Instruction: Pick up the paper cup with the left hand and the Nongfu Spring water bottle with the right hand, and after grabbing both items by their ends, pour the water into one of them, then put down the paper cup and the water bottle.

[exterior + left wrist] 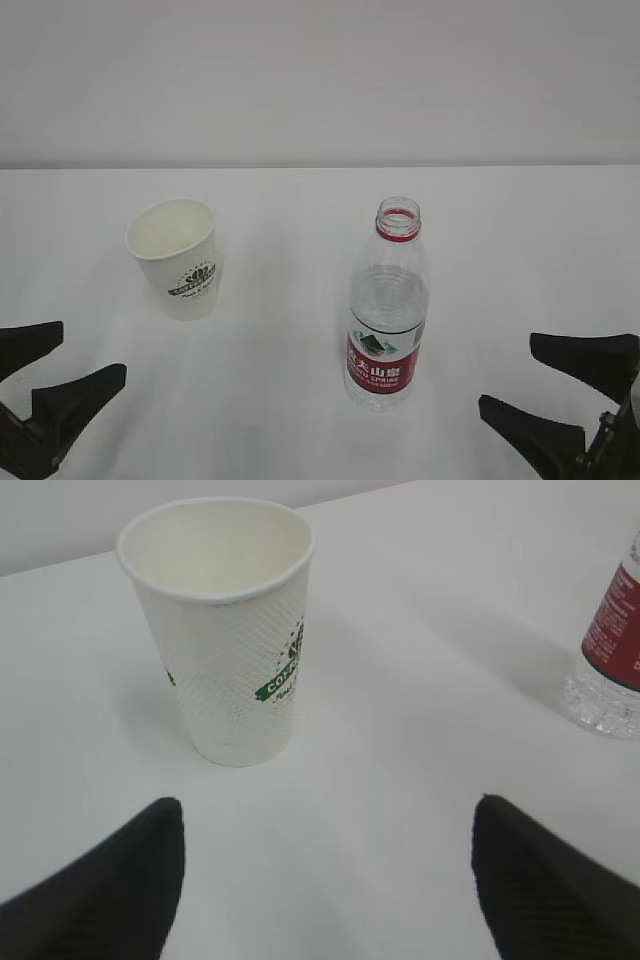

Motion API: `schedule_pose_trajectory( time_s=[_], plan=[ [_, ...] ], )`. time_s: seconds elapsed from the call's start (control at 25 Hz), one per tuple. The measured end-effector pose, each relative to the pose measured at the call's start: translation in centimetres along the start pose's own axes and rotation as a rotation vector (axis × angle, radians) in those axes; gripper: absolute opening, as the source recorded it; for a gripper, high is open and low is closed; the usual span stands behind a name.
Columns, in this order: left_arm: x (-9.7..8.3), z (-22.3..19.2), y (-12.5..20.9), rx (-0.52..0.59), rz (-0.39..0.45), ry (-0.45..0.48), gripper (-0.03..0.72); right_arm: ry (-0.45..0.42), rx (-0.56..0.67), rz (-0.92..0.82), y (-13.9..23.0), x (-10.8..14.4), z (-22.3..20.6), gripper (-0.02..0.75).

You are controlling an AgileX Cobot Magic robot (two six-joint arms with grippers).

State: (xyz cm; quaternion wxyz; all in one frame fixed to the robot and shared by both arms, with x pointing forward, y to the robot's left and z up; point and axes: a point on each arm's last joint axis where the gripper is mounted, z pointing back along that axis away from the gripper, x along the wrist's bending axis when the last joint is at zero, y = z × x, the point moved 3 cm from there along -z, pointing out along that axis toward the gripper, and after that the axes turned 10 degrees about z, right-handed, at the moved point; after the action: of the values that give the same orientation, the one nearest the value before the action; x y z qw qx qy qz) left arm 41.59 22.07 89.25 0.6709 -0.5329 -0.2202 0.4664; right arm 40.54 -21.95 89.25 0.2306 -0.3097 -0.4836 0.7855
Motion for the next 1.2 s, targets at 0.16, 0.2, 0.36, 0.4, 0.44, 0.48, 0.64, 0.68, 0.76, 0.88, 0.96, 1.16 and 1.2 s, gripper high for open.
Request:
schedule_pose_trajectory(
  time_s=[0.16, 0.2, 0.36, 0.4, 0.44, 0.48, 0.64, 0.68, 0.76, 0.88, 0.96, 1.16, 1.2],
  plan=[
    [0.0, 0.0, 0.0, 0.000, 0.000, 0.000, 0.673, -0.002, -0.004, -0.008, -0.1, -0.1, -0.1, 0.634],
    [0.0, 0.0, 0.0, 0.000, 0.000, 0.000, 0.673, -0.003, -0.006, -0.007, -0.1, -0.1, -0.1, 0.634],
    [0.0, 0.0, 0.0, 0.000, -0.002, 0.000, 0.673, -0.014, -0.014, 0.002, -0.3, -0.1, -0.2, 0.634],
    [0.0, 0.0, 0.0, 0.000, -0.002, 0.000, 0.673, -0.013, -0.019, 0.005, -0.3, -0.1, -0.3, 0.634],
    [0.0, 0.0, 0.0, 0.000, -0.002, 0.000, 0.673, -0.013, -0.023, 0.009, -0.4, -0.2, -0.4, 0.634],
    [0.0, 0.0, 0.0, 0.000, -0.002, 0.000, 0.672, -0.011, -0.025, 0.011, -0.5, -0.3, -0.4, 0.634],
    [0.0, 0.0, 0.0, 0.000, -0.002, 0.000, 0.671, -0.015, -0.018, 0.005, -0.3, -0.5, -0.8, 0.634],
    [0.0, 0.0, 0.0, -0.002, -0.002, 0.000, 0.669, -0.020, -0.009, 0.002, -0.1, -0.5, -1.0, 0.634],
    [0.0, 0.0, 0.0, -0.002, -0.002, 0.000, 0.664, -0.036, 0.017, -0.011, 0.5, -0.3, -1.2, 0.634],
    [0.0, 0.0, 0.0, -0.002, -0.002, 0.000, 0.653, -0.056, 0.047, -0.024, 1.3, -0.2, -1.6, 0.634],
    [0.0, 0.0, 0.0, -0.002, -0.002, 0.000, 0.645, -0.068, 0.046, -0.018, 1.4, -0.4, -2.0, 0.634],
    [0.0, 0.0, 0.0, -0.002, 0.000, -0.003, 0.630, -0.066, 0.019, 0.008, 1.0, -1.2, -3.0, 0.634],
    [0.0, 0.0, 0.0, -0.002, 0.000, -0.003, 0.624, -0.063, 0.011, 0.015, 0.8, -1.4, -3.2, 0.634]
  ],
)
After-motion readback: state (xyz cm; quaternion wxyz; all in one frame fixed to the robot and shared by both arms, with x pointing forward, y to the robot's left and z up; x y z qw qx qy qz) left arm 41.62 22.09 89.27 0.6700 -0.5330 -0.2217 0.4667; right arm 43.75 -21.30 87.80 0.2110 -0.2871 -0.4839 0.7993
